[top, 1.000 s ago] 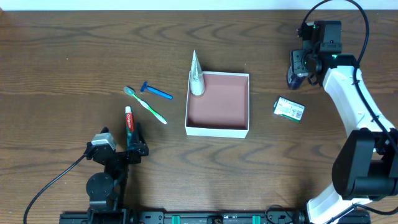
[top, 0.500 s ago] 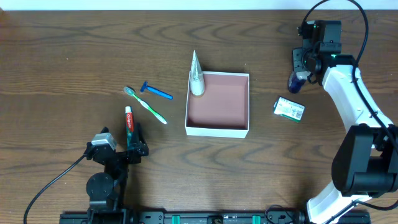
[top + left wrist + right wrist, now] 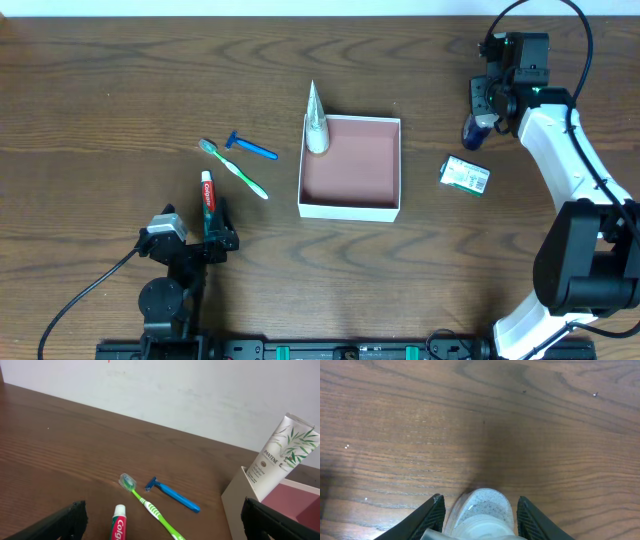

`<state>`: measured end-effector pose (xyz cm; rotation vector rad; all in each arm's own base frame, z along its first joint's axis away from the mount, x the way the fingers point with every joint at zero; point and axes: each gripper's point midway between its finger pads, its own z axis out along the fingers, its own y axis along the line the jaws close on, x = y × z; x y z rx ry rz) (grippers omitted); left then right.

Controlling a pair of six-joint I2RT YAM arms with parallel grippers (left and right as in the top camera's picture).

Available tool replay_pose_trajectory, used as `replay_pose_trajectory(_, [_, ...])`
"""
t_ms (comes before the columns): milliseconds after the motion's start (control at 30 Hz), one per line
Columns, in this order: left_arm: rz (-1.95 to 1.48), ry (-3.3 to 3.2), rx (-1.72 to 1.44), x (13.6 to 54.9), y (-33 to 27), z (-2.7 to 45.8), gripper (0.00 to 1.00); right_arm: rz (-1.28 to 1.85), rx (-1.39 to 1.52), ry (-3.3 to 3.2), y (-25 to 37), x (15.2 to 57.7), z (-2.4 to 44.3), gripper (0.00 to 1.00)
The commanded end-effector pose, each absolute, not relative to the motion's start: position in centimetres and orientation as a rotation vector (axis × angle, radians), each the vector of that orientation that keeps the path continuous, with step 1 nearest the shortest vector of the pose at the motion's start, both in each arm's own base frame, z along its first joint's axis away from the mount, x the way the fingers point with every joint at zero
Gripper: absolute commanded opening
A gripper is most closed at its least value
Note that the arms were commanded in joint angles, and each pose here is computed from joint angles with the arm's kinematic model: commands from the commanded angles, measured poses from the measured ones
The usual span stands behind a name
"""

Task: Pack container
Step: 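Move the right gripper to the blue soap pump bottle and grasp, then carry the pump bottle over the box beside the tube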

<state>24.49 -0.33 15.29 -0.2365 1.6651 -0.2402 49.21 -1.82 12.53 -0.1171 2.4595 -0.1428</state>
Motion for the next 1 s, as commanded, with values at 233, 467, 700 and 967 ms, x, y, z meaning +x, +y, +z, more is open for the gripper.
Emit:
replay_pose_trajectory(233, [-0.231, 1.713, -0.229, 24.4, -0.4, 13.7, 0.98, -0.046, -0.099, 2.345, 0.3, 49.0, 17.8, 0.16])
replay_pose_trajectory(467, [-0.231, 1.713, -0.229, 24.4, -0.4, 13.7, 0.98, 0.038, -0.140, 2.277, 3.0, 48.3, 20.8, 0.16])
replay_pose_trajectory(700, [-0.231, 1.713, -0.229, 24.4, -0.4, 13.7, 0.98, 0.208, -0.200, 2.193, 7.8, 47.4, 24.1, 0.16])
replay_pose_trajectory(967, [-0.231, 1.713, -0.229, 24.4, -0.4, 13.7, 0.98, 0.354, -0.231, 2.111, 13.4, 45.3, 27.8, 0.17])
